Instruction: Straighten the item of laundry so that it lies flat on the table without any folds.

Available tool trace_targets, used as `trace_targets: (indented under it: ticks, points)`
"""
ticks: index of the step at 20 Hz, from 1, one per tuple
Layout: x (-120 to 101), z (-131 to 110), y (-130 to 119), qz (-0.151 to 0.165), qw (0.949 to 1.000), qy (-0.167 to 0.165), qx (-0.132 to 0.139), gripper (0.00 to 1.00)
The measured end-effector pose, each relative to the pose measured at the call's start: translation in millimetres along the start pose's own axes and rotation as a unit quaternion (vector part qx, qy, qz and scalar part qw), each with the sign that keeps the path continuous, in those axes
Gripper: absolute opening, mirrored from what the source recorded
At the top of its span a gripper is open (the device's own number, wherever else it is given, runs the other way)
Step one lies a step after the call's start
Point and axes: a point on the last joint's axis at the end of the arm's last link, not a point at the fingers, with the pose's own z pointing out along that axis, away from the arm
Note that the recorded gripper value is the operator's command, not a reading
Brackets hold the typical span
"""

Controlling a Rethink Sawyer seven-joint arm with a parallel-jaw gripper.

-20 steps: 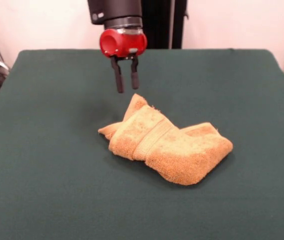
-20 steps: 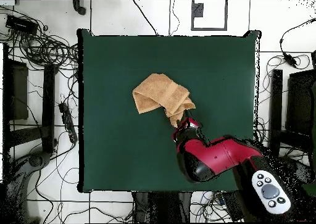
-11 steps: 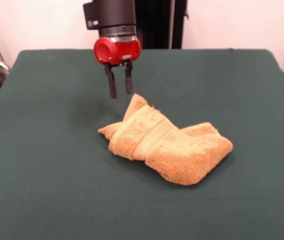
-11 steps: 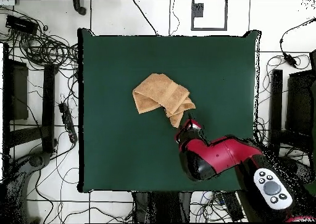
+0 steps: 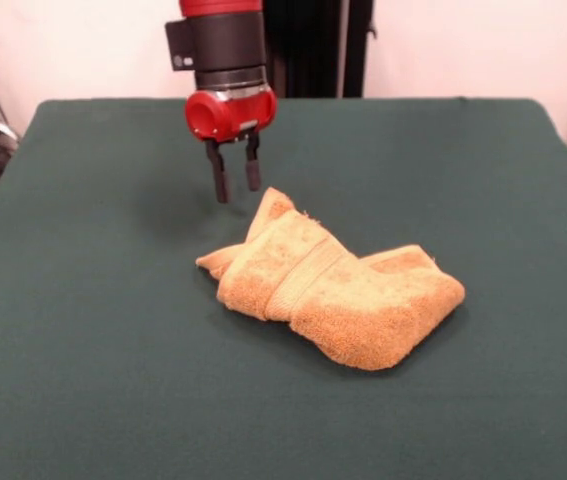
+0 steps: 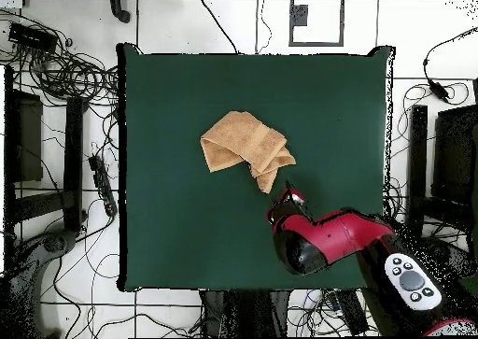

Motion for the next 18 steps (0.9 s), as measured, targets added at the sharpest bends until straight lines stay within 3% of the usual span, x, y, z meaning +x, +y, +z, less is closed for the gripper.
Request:
trace_targets:
  ticks: [8,18]
  points:
    - [9.1,8.0,6.1,0.019,0.9997,-0.006,-0.012,1.0]
    - [10.2,18.5,2.4,0.056,0.9974,-0.04,-0.022,1.0]
